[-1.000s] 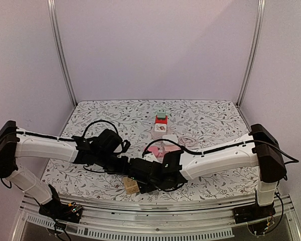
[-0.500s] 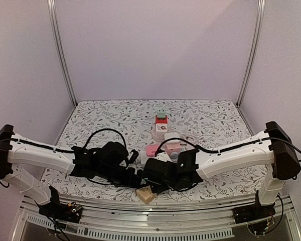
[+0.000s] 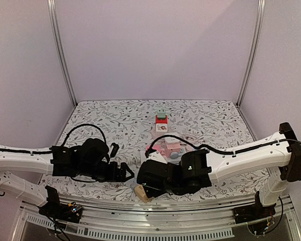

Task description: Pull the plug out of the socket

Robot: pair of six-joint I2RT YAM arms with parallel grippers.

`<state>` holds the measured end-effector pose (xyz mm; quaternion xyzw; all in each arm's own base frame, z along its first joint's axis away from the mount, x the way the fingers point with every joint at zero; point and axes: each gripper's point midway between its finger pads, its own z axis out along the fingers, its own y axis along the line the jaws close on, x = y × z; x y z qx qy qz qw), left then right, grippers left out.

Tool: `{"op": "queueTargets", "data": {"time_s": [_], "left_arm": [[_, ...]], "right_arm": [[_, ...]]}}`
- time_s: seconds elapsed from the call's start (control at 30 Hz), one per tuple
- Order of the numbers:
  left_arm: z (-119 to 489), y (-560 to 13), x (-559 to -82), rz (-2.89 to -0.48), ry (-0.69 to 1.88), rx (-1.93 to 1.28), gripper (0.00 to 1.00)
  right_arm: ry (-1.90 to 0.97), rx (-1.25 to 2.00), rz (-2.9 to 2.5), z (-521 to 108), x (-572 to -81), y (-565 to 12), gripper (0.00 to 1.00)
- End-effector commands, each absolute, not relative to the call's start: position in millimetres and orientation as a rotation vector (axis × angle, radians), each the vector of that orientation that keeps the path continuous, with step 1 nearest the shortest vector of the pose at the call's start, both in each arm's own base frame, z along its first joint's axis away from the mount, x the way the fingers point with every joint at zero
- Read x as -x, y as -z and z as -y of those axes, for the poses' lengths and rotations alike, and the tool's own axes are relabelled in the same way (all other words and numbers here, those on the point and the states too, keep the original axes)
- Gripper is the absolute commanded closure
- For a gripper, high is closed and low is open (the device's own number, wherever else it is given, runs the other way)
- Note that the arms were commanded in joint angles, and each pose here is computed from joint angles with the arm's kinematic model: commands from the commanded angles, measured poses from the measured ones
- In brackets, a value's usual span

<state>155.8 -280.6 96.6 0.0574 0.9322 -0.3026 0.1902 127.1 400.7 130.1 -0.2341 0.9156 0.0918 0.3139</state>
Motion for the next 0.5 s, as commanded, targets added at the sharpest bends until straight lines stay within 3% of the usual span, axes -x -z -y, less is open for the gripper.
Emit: {"op": "queueTargets", "data": {"time_s": [0.0,0.47], "left_arm": [[258,-90,-157,-2.635,0.806,-0.091,0.04],[248,-78,-148,-2.661,0.862,-0.018,0.04]], "right_arm": [[-0.257,0.71,-2.419,-428,-117,-114,0.16],[-0.273,0.858,-2.427,-465,-102,-82,0.24]]}}
